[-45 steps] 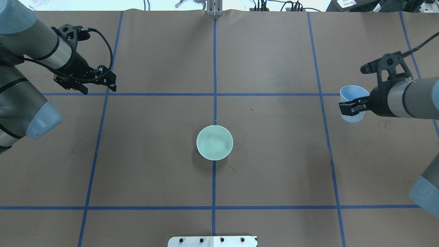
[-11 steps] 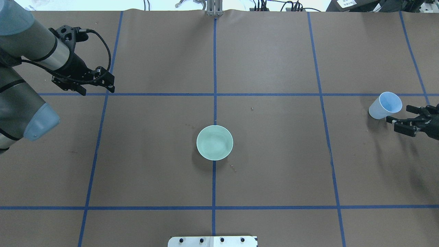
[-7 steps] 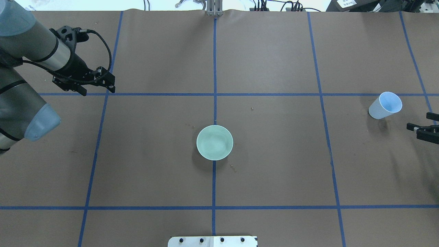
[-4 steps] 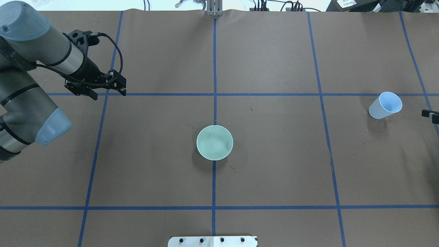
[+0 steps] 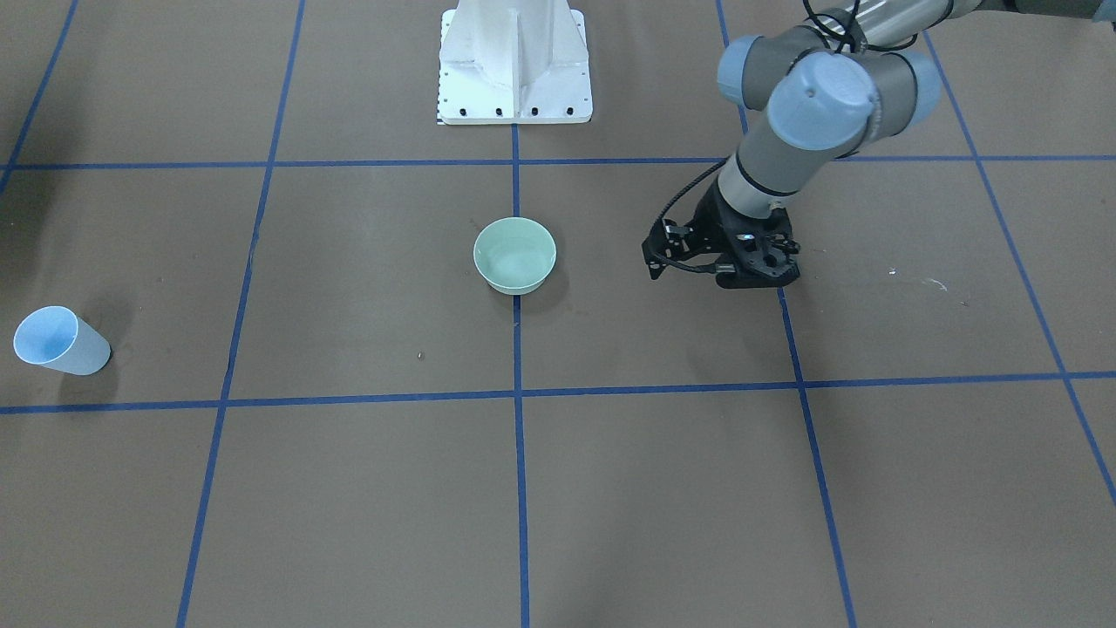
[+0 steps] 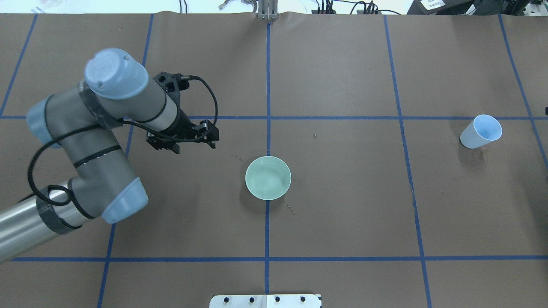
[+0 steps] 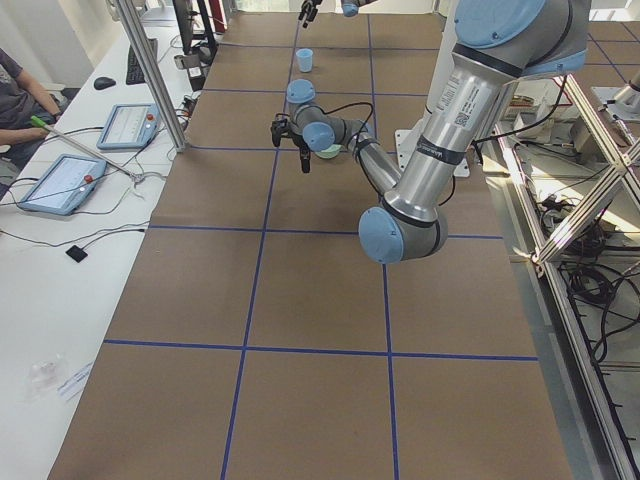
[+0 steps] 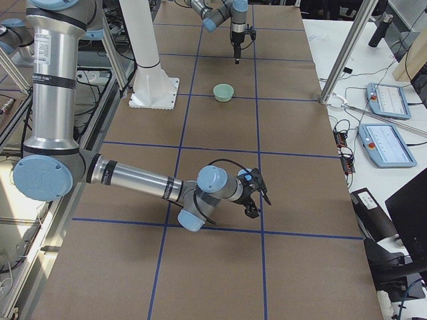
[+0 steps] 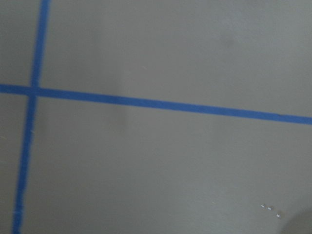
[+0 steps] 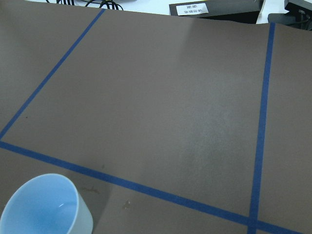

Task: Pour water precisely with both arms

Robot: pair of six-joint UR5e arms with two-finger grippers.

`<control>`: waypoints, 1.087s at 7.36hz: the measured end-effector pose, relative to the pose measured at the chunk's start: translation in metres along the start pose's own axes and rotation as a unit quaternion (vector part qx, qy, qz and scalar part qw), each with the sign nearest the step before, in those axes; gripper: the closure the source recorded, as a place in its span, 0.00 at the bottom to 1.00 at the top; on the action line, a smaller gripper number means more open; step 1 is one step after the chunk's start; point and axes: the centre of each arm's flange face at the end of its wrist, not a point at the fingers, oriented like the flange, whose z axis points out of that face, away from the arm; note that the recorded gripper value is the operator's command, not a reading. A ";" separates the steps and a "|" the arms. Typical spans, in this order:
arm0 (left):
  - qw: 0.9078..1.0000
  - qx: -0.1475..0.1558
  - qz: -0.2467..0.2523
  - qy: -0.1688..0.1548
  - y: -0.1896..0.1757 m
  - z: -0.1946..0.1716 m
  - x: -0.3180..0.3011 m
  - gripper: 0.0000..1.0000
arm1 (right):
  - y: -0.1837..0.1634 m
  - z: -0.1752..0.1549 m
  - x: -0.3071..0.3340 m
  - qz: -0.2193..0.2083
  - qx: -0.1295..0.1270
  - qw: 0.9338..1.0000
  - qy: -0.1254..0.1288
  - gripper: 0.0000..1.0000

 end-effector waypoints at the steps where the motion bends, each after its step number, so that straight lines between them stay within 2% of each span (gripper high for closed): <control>1: 1.000 -0.006 0.009 -0.002 0.022 0.019 0.021 0.01 | -0.017 0.001 0.006 -0.005 -0.015 1.000 0.007 0.01; 2: 1.000 -0.011 0.018 -0.006 0.036 0.036 0.041 0.01 | -0.037 0.003 0.011 -0.007 -0.033 0.999 0.010 0.01; 4: 0.999 -0.021 0.027 -0.010 0.047 0.061 0.076 0.09 | -0.078 0.006 0.019 -0.027 -0.069 0.997 0.020 0.01; 5: 0.999 -0.024 0.028 -0.011 0.049 0.066 0.083 0.18 | -0.094 0.007 0.023 -0.040 -0.088 0.995 0.027 0.01; 6: 0.999 -0.026 0.029 -0.012 0.048 0.071 0.088 0.32 | -0.103 0.007 0.026 -0.051 -0.101 0.993 0.031 0.01; 7: 0.999 -0.027 0.029 -0.012 0.048 0.073 0.091 0.45 | -0.106 0.006 0.029 -0.056 -0.106 0.992 0.032 0.01; 8: 0.999 -0.027 0.030 -0.013 0.048 0.075 0.091 0.51 | -0.107 0.006 0.030 -0.057 -0.108 0.992 0.033 0.01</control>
